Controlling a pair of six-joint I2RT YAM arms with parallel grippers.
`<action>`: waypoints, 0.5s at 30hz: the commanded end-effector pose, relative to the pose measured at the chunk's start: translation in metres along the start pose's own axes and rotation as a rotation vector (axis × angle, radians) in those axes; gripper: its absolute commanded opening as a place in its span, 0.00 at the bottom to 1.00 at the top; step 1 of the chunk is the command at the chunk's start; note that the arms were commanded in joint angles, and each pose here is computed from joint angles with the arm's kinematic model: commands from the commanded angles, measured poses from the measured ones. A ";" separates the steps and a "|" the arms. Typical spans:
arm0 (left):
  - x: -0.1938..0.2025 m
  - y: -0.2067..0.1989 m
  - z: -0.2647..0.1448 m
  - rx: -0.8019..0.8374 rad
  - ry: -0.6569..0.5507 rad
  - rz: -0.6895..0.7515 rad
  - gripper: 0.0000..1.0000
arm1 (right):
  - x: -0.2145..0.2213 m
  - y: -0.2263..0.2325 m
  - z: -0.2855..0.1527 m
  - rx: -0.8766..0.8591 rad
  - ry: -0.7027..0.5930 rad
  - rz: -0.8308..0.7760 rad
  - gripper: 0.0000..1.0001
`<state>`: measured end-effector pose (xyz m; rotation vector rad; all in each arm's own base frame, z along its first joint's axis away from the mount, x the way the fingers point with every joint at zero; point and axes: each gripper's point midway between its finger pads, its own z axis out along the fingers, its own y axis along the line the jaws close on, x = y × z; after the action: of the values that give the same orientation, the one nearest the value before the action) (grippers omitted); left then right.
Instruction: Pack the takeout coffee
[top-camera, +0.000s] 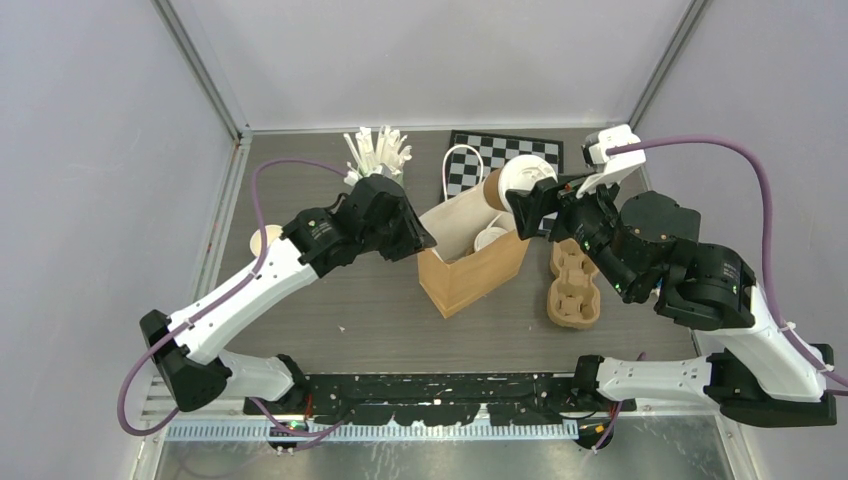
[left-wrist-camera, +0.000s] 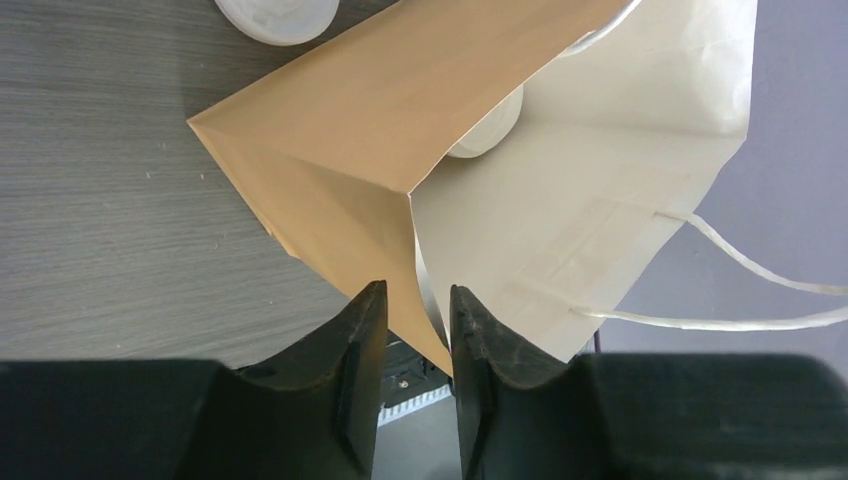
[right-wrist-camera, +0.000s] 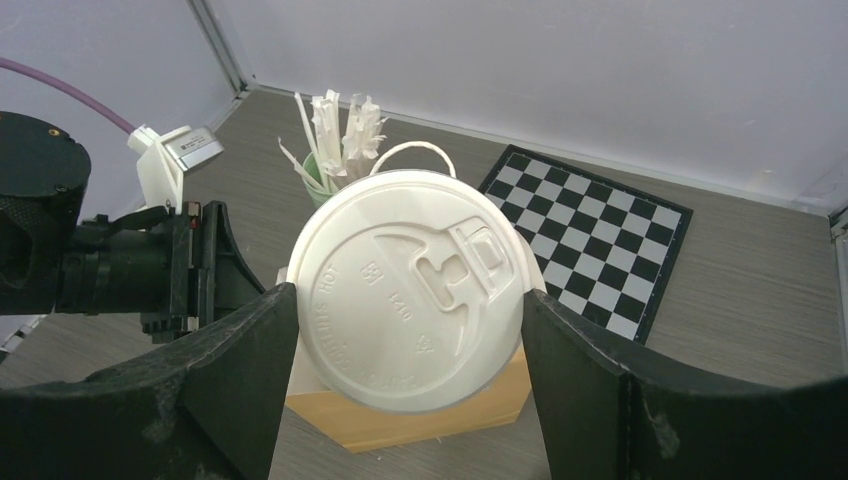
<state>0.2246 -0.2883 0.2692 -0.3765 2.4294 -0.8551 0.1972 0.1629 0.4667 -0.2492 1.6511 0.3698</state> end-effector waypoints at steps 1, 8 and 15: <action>-0.011 -0.011 -0.008 0.039 -0.044 0.048 0.24 | -0.007 -0.005 -0.004 0.011 -0.022 0.016 0.81; -0.020 -0.016 -0.024 0.093 -0.027 0.137 0.00 | -0.007 -0.001 0.000 0.004 -0.008 -0.033 0.82; -0.030 -0.011 -0.040 0.210 0.045 0.215 0.00 | 0.000 0.016 0.003 -0.073 0.034 -0.084 0.82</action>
<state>0.2345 -0.2692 0.2812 -0.1825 2.4207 -0.8789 0.2001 0.1724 0.4565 -0.3236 1.6813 0.3184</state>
